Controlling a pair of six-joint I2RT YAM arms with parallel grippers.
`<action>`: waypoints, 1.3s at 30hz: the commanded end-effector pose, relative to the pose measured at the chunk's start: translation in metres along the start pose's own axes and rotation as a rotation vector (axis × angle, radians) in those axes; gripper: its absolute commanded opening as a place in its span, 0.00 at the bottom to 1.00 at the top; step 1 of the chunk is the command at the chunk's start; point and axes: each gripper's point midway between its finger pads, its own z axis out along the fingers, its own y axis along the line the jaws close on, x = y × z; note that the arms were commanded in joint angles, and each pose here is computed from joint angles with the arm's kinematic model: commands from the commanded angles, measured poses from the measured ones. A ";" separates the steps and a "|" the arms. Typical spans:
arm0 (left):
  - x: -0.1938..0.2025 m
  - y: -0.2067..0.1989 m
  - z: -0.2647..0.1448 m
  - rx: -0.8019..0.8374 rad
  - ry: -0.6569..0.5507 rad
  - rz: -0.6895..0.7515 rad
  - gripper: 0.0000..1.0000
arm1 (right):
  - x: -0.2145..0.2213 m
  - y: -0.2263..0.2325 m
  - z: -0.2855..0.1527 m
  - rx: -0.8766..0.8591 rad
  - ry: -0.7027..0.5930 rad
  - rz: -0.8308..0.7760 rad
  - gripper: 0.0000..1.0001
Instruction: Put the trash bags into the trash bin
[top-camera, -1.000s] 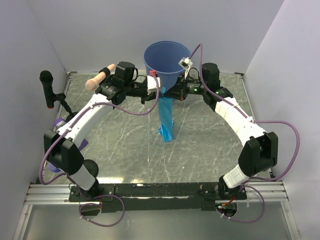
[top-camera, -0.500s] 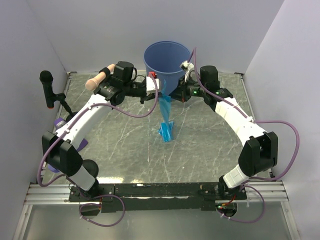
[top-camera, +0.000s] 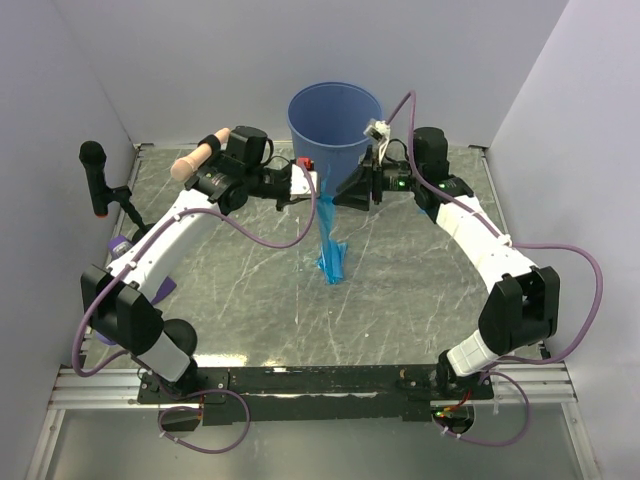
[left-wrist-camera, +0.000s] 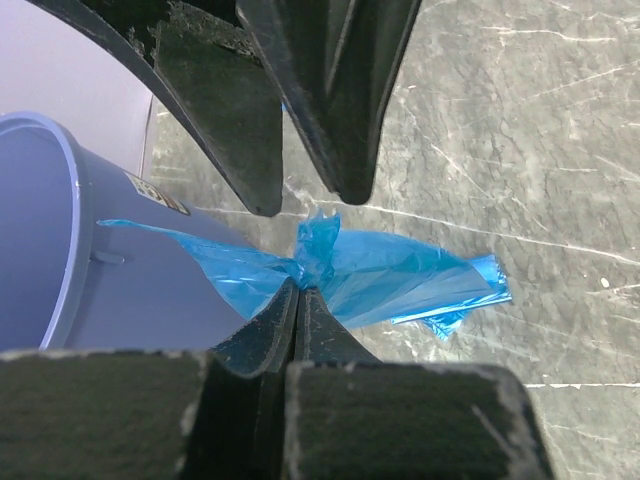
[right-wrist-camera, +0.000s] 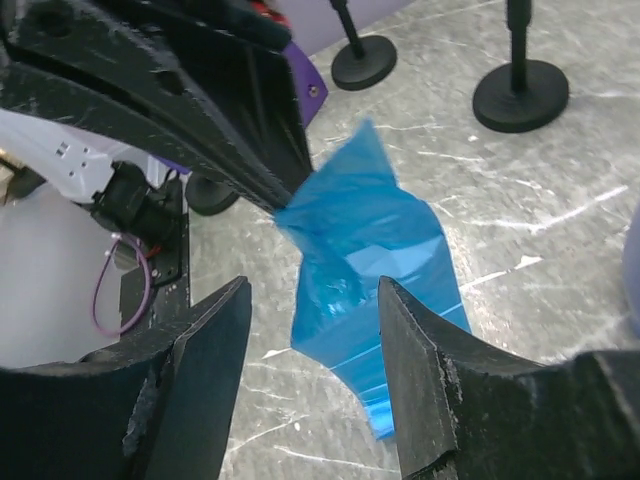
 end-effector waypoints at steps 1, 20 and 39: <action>-0.032 0.006 -0.012 -0.011 -0.060 0.074 0.01 | -0.024 0.026 -0.001 -0.062 -0.025 -0.169 0.60; -0.039 0.005 -0.013 0.002 -0.081 0.059 0.00 | -0.026 0.013 0.009 -0.033 -0.007 -0.238 0.53; -0.043 0.005 -0.014 -0.015 -0.099 0.035 0.01 | -0.018 0.012 0.018 -0.041 0.019 -0.256 0.23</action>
